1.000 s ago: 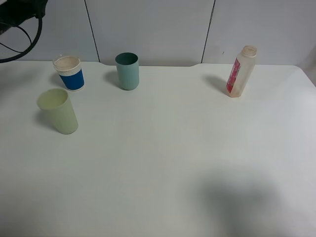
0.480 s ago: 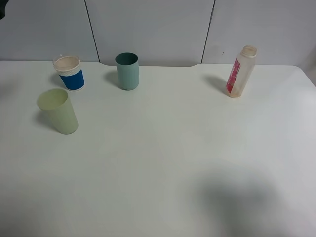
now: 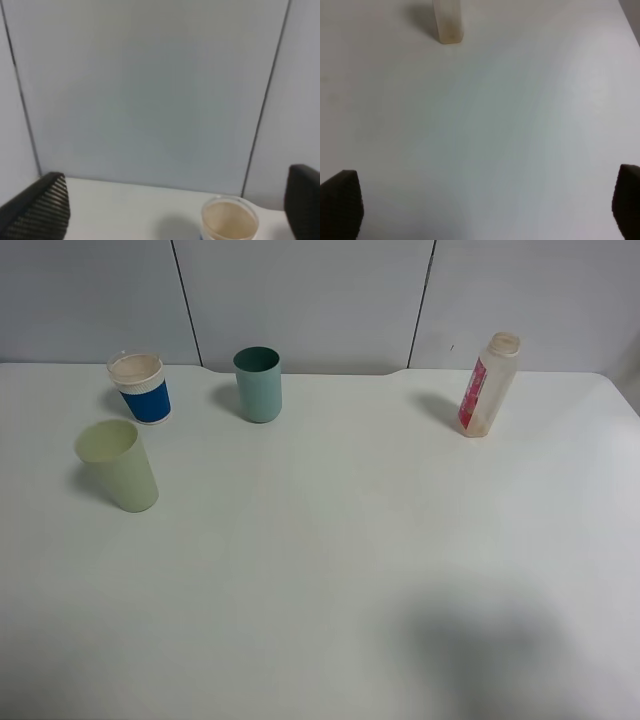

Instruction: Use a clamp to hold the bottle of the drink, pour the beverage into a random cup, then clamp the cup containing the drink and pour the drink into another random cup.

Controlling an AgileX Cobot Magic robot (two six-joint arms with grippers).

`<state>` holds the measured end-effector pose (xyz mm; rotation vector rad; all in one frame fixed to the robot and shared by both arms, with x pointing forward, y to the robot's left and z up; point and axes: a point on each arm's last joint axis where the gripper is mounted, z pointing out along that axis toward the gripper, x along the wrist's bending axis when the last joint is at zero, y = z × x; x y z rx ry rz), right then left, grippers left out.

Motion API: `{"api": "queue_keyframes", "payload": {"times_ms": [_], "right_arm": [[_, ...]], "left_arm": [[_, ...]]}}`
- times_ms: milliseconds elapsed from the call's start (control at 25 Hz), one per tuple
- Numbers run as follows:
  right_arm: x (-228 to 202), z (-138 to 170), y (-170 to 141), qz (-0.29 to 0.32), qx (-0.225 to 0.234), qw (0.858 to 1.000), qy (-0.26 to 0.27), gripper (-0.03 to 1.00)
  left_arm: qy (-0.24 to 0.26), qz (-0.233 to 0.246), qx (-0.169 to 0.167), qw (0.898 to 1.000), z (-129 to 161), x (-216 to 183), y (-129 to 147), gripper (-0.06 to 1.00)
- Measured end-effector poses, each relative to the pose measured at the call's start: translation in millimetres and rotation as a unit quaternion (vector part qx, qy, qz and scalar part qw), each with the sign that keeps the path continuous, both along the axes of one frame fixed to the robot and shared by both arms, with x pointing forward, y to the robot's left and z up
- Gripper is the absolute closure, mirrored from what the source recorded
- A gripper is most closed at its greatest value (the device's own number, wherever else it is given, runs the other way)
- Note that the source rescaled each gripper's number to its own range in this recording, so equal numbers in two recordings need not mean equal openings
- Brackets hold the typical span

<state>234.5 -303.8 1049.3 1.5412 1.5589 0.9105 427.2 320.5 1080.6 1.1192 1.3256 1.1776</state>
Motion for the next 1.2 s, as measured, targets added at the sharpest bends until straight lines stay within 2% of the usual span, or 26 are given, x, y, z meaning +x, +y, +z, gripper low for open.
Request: {"api": "queue_keyframes", "payload": {"times_ms": [120,280,400,680,840,1080,1200], "right_arm": [[0,0,0,0.0,0.0,1.0,0.0,-0.03],[0,0,0,0.0,0.0,1.0,0.0,-0.03],[0,0,0,0.0,0.0,1.0,0.0,-0.03],[0,0,0,0.0,0.0,1.0,0.0,-0.03],[0,0,0,0.0,0.0,1.0,0.0,-0.03],[0,0,0,0.0,0.0,1.0,0.0,-0.03],[0,0,0,0.0,0.0,1.0,0.0,-0.03]], "left_arm": [[-0.013,0.015,0.023,1.0,17,-33,-1,0.4],[-0.017,0.028,0.016,0.999,26,-67,-3,0.4],[0.013,0.038,0.003,0.999,22,-93,-5,0.4],[0.065,0.052,0.005,0.996,10,-137,-8,0.4],[0.082,0.055,0.004,0.995,5,-147,-8,0.4],[0.156,0.067,-0.006,0.985,-4,-171,-9,0.4],[0.168,0.069,-0.008,0.983,-4,-173,-9,0.4]]}}
